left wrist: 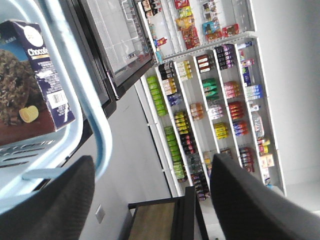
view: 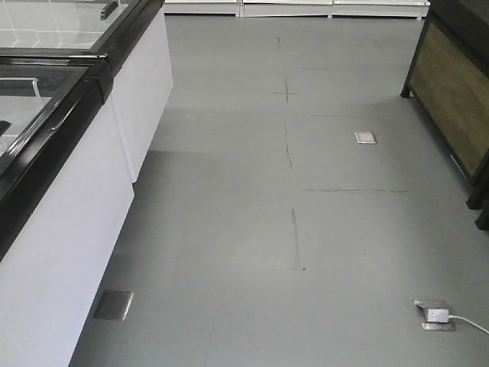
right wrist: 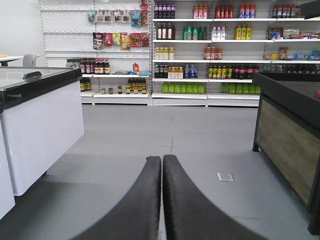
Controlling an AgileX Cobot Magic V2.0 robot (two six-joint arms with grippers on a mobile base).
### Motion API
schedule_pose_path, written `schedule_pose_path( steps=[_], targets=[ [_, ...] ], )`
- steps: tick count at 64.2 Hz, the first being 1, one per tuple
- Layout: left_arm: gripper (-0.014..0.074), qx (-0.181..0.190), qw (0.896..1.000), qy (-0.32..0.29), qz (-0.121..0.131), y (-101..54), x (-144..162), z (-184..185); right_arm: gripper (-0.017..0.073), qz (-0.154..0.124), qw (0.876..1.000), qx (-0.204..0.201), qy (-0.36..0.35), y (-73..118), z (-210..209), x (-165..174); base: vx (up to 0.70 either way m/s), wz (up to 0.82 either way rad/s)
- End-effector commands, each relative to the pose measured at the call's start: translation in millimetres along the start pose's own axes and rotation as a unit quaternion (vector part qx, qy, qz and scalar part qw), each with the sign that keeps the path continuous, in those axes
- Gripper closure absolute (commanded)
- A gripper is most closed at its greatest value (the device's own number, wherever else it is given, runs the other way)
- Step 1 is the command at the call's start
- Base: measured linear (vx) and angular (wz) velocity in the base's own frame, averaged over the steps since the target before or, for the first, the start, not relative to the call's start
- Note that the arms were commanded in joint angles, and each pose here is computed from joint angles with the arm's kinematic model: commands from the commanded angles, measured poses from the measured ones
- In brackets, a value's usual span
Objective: Left arm holds basket, right arm returns cookies
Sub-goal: 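Reach the left gripper down and grasp the light-blue basket handle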
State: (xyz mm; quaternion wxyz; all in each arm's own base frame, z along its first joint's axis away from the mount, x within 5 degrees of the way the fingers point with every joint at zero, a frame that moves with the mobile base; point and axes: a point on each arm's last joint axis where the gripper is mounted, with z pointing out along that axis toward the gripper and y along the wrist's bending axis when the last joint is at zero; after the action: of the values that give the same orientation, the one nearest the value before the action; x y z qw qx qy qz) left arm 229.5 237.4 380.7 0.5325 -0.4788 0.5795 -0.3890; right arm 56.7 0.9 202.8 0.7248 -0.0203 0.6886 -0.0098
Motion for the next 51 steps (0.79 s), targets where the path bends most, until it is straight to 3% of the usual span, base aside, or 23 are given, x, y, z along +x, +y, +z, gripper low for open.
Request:
schedule_pose_path(
  steps=[1, 9, 18, 25, 31, 41, 51],
  targets=[
    [0.0106, 0.059, 0.998, -0.028, -0.016, -12.9, -10.0, 1.9, 0.0567, -0.003, 0.999, 0.002, -0.042, -0.2, -1.2, -6.4, 0.0, 0.0],
    [0.0106, 0.086, 0.995, -0.038, -0.034, 0.5, -20.7, 11.9, 0.0567, -0.003, 0.999, 0.002, -0.042, -0.2, -1.2, -6.4, 0.0, 0.0],
    [0.0106, 0.072, 0.995, -0.032, -0.056, 20.1, -26.5, 22.9, 0.0567, -0.003, 0.999, 0.002, -0.042, -0.2, -1.2, -6.4, 0.0, 0.0],
    [0.0106, 0.064, 0.996, -0.028, -0.051, 28.9, -27.9, 31.6, 0.0567, -0.003, 0.999, 0.002, -0.042, -0.2, -1.2, -6.4, 0.0, 0.0],
    [0.0106, 0.065, 0.997, -0.022, -0.046, 29.3, -28.2, 41.6, 0.0567, -0.003, 0.999, 0.002, -0.042, -0.2, -1.2, -6.4, 0.0, 0.0],
    [0.0106, 0.075, 0.997, -0.016, -0.028, 17.2, -28.7, 58.0, 0.0567, -0.003, 0.999, 0.002, -0.042, -0.2, -1.2, -6.4, 0.0, 0.0],
    [0.0109, 0.062, 0.996, -0.042, -0.038, 14.0, -30.4, 63.8, 0.0567, -0.003, 0.999, 0.002, -0.041, -0.2, -1.1, -6.3, 0.0, 0.0]
  ],
)
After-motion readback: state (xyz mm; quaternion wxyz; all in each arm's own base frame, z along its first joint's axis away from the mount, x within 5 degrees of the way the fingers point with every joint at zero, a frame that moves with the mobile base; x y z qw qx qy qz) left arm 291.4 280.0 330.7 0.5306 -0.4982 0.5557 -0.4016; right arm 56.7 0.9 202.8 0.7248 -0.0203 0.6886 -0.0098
